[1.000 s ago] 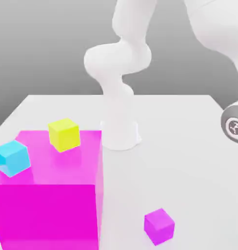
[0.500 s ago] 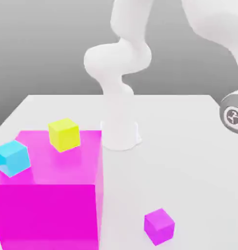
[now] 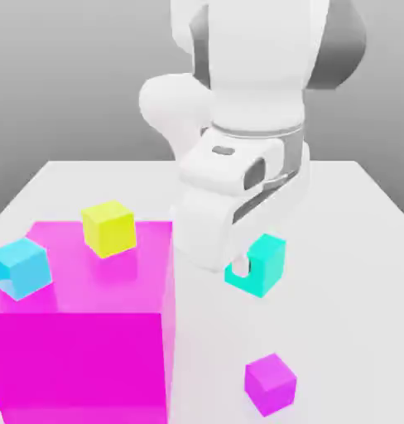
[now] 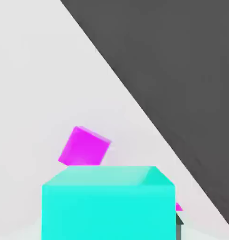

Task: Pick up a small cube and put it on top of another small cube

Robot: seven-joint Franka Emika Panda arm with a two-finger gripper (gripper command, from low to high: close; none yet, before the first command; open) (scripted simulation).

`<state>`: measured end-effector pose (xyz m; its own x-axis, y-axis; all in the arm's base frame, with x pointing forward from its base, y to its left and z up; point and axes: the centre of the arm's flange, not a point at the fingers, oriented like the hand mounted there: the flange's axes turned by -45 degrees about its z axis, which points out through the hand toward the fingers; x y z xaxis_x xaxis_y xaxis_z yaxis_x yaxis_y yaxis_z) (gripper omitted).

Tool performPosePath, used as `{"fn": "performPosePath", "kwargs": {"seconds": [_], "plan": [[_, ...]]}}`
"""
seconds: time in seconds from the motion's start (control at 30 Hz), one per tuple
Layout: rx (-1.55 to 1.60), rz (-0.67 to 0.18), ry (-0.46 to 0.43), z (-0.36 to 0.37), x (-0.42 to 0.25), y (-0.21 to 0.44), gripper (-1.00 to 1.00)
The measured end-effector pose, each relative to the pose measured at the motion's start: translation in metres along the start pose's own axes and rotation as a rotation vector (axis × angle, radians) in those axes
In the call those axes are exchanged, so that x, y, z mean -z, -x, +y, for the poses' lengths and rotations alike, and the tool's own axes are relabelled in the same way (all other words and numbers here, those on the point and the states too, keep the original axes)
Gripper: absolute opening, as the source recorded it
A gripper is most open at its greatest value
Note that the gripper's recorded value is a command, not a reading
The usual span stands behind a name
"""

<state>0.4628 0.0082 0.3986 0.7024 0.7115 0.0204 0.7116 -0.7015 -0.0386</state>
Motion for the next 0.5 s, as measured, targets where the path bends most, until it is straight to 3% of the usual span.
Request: {"fn": "performPosePath", "kwargs": {"seconds": [0.27,0.43,0.47,0.5], "plan": [[-0.419,-0.005,0.030,0.024,0.060,0.143,-1.00],[-0.498,-0.008,0.038,0.026,0.015,0.170,-1.00],[-0.500,-0.008,0.038,0.025,0.007,0.171,1.00],[-0.500,-0.008,0.038,0.025,0.007,0.171,1.00]]}}
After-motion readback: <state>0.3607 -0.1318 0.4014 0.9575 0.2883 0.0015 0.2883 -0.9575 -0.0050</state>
